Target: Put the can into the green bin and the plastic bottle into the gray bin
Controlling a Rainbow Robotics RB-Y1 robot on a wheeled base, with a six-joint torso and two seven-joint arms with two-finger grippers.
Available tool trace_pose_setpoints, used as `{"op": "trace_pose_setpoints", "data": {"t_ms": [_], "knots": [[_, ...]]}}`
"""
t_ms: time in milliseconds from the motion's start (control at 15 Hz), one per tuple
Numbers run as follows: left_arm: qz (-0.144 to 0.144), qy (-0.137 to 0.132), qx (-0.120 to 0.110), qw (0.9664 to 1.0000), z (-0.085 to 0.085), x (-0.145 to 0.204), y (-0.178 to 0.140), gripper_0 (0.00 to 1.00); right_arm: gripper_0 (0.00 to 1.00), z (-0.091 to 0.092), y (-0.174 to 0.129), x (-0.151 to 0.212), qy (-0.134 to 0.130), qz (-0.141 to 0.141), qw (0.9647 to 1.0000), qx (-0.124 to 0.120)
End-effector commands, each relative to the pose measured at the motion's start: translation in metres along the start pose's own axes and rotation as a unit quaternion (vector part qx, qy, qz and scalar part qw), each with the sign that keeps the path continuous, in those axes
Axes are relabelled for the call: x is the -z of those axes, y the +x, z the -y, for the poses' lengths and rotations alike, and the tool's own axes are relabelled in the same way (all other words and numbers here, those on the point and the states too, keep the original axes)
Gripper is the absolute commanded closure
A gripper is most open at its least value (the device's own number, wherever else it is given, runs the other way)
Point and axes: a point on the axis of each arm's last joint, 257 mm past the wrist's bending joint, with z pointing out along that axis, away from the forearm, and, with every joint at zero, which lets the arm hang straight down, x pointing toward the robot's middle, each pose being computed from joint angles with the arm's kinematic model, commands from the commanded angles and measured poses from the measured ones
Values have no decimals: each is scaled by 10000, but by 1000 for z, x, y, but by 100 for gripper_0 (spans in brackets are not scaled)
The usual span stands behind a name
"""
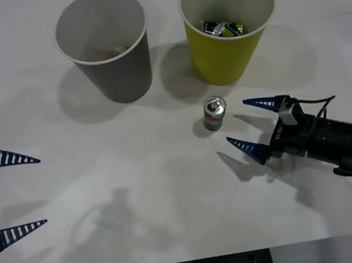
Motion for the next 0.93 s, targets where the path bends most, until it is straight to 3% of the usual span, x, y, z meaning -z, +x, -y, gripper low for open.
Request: {"op": "trace_pose_setpoints", "data": {"t_ms": [67, 933], "knots": [[0, 0, 0, 10000, 0, 0, 0, 0, 0, 0, -3, -15, 118, 35, 9999, -27], [0, 0, 0, 10000, 0, 0, 0, 0, 0, 1, -9, -71, 486, -114, 9987, -39]]}}
